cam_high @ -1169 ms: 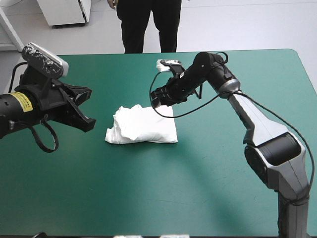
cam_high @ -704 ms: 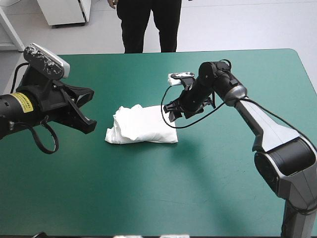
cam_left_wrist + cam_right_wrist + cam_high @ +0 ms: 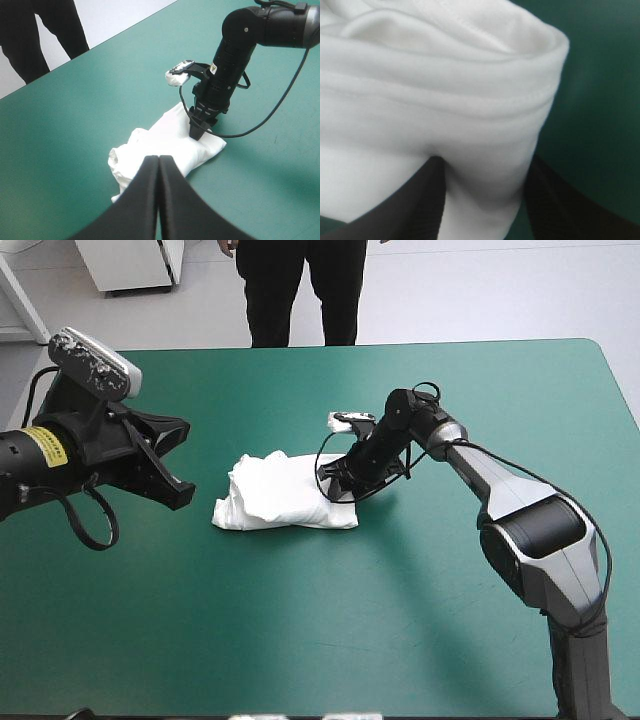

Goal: Fold the cloth

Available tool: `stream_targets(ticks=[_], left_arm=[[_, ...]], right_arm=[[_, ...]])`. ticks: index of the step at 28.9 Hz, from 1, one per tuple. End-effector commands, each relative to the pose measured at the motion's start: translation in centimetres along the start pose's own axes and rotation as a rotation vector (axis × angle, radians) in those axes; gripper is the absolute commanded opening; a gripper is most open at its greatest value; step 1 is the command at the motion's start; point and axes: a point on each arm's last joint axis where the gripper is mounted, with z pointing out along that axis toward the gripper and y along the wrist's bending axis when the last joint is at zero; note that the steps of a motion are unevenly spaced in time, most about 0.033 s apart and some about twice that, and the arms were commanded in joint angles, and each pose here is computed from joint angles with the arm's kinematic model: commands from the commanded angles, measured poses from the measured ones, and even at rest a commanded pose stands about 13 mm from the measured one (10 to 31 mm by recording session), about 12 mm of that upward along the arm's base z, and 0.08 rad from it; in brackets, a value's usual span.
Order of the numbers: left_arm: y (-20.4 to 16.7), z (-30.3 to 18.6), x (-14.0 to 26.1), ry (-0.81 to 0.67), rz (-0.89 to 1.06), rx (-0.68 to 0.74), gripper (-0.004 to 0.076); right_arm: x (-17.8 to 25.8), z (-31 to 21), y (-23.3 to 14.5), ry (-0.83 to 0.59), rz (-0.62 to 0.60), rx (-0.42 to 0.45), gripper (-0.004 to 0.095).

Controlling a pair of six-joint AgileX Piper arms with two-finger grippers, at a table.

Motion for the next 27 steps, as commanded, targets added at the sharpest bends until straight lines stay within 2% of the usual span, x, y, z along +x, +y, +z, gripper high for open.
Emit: stream_targets(ticks=[1,3,4,10,17,22,27], left_arm=[[-0.1,-1.3,0.1,-0.006,-0.006,0.005,-0.001],[-0.1,-1.3,0.1,-0.006,-0.013,0.005,-0.001],[-0.1,-1.3,0.1,-0.006,-0.015,0.005,-0.001],[-0.2,-1.3,0.0,-0.007,-0.024,0.012,-0.001],[-0.3,-1.3,0.0,-0.009,-0.03,0.032,-0.001],[-0.3,-1.3,0.0,-0.009,-0.03,0.032,-0.001],[-0.3,-1.3,0.0,-0.009,-0.03,0.032,-0.001]], right_arm=[[-0.4,-1.4,1.0,-0.049,-0.016,-0.034,0.0166],[-0.4,-1.2,0.8,-0.049,-0.034,-0.02,0.0009],[-0.5,-1.2,0.6,-0.053,-0.039,0.001,-0.0012],[-0.6,-2.8,-1.3,-0.085,-0.023,0.202,-0.0011],[0.4,-8.1,-5.9,-0.077,0.026,0.365,-0.0017],[3.1,-12.0,-10.3,-0.073,0.144,0.434,-0.0017],[7.7,-15.4,-14.4,-0.063,0.253,0.546,-0.0017]])
